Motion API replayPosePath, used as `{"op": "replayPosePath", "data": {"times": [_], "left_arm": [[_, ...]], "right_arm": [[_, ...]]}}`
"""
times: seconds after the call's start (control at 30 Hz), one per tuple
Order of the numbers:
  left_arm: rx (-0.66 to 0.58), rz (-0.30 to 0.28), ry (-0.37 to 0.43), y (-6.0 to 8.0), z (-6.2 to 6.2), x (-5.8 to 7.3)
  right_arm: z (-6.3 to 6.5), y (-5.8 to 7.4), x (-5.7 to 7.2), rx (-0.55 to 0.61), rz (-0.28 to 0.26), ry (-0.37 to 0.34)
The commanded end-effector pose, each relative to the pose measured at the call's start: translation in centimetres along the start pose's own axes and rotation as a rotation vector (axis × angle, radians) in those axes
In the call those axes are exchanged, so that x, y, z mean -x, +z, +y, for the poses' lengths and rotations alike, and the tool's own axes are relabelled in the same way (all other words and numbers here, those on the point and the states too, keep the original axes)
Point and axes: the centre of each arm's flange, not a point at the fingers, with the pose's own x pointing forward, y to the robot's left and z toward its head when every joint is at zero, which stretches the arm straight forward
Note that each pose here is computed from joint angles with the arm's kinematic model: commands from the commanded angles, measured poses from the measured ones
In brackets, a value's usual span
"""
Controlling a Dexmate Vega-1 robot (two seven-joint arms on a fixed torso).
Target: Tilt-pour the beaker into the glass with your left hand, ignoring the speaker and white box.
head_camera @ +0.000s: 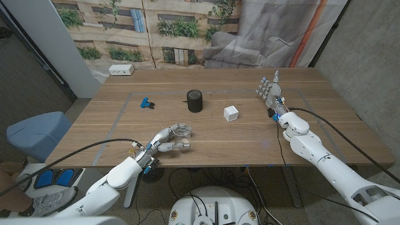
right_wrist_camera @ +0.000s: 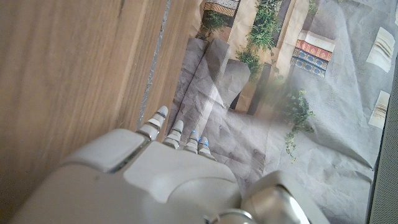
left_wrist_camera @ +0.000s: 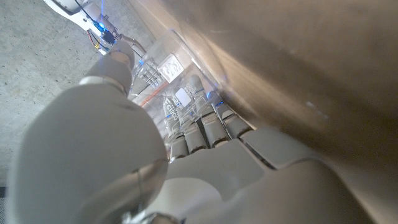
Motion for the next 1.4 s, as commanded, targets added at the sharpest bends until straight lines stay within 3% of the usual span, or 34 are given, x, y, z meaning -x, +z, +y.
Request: {"op": "replayPosePath", "data": {"times": [0.03, 0.47, 0.97, 1.4], "left_arm": [[-0.005, -0.033, 0.034, 1.3, 0.4, -0.6], [-0.067, -0.066, 0.067, 4.2, 2.0, -1.6], [-0.197, -0.013, 0.074, 7.0, 3.6, -2.0], [-0.267, 0.01, 0.072, 8.4, 3.8, -2.5]], "right_arm": [[0.0, 0.0, 0.0, 0.0, 0.0, 0.0], [0.0, 0.0, 0.0, 0.0, 0.0, 0.0], [0.0, 0.0, 0.0, 0.0, 0.0, 0.0], [0.0, 0.0, 0.0, 0.0, 0.0, 0.0]]}}
